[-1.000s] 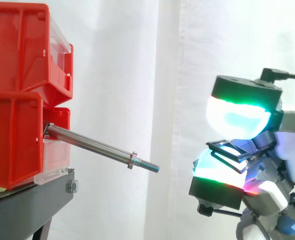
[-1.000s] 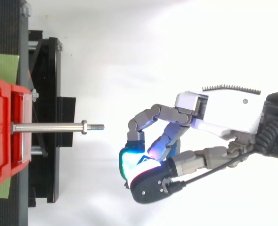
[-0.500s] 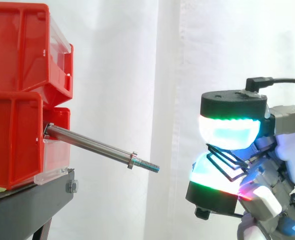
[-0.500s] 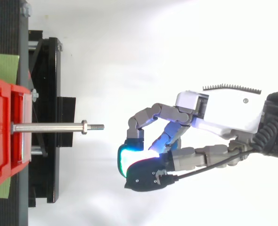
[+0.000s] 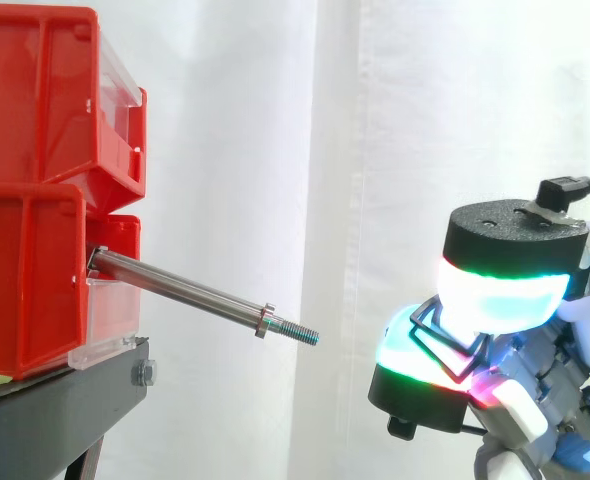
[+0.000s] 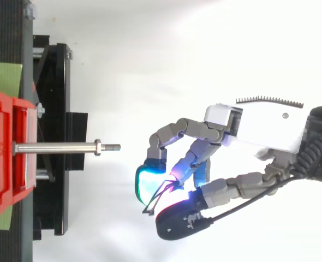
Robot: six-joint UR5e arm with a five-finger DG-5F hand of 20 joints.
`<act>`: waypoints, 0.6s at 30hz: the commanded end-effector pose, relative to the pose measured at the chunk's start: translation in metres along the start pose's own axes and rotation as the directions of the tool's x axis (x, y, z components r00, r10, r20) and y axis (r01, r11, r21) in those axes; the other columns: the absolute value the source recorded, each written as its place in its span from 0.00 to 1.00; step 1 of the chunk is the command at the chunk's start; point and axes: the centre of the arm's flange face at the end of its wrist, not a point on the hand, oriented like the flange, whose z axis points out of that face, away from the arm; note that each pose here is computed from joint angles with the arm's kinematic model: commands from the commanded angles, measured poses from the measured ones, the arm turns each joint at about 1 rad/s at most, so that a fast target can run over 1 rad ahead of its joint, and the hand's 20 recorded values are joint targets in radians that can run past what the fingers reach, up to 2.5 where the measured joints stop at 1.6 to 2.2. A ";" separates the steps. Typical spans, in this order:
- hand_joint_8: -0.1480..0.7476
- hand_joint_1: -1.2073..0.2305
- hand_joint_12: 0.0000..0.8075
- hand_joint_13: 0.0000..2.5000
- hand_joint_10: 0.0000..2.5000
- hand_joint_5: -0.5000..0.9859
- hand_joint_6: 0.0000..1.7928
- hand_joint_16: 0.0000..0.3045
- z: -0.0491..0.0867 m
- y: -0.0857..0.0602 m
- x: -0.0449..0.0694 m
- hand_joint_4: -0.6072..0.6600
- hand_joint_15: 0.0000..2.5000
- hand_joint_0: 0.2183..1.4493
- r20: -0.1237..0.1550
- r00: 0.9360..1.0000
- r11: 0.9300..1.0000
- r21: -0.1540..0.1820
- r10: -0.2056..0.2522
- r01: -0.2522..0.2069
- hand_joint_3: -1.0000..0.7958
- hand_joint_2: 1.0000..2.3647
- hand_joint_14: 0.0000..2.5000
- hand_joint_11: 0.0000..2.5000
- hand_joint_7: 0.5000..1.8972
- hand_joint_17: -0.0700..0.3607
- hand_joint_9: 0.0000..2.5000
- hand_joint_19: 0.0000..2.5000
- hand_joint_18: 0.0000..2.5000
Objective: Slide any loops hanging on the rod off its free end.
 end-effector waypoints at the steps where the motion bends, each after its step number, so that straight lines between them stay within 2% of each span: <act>1: 0.53 0.28 0.44 0.39 0.01 0.21 0.45 0.18 0.000 0.000 0.000 0.61 0.13 0.39 0.000 1.000 1.000 -0.001 0.003 -0.003 0.31 0.00 0.00 0.27 0.36 0.44 0.40 0.30 0.43; 3: 0.53 0.29 0.44 0.40 0.01 0.21 0.45 0.18 0.000 0.001 0.000 0.62 0.14 0.38 0.000 1.000 1.000 -0.003 0.005 -0.005 0.32 0.00 0.00 0.27 0.37 0.44 0.41 0.30 0.43; 4: 0.53 0.29 0.45 0.40 0.01 0.21 0.45 0.18 0.001 0.001 -0.004 0.62 0.13 0.38 0.006 1.000 1.000 -0.004 0.007 -0.007 0.32 0.00 0.00 0.27 0.37 0.44 0.41 0.30 0.43; 9: 0.55 0.37 0.45 0.41 0.01 0.23 0.43 0.18 0.001 0.000 -0.004 0.62 0.14 0.33 0.006 1.000 1.000 -0.002 0.006 -0.006 0.31 0.00 0.00 0.27 0.41 0.45 0.44 0.32 0.44; 13: 0.55 0.38 0.45 0.42 0.01 0.24 0.44 0.18 0.001 0.001 -0.004 0.60 0.14 0.33 0.006 1.000 1.000 -0.004 0.007 -0.007 0.33 0.01 0.00 0.27 0.42 0.45 0.45 0.32 0.44; 16: 0.56 0.38 0.46 0.42 0.01 0.23 0.47 0.18 0.001 0.001 -0.004 0.58 0.14 0.31 0.006 1.000 1.000 -0.004 0.007 -0.007 0.43 0.01 0.00 0.28 0.42 0.45 0.46 0.32 0.44; 18: 0.59 0.36 0.48 0.44 0.01 0.23 0.49 0.20 0.001 0.000 -0.004 0.58 0.13 0.31 0.006 1.000 1.000 -0.002 0.006 -0.006 0.52 0.02 0.00 0.29 0.46 0.48 0.48 0.30 0.47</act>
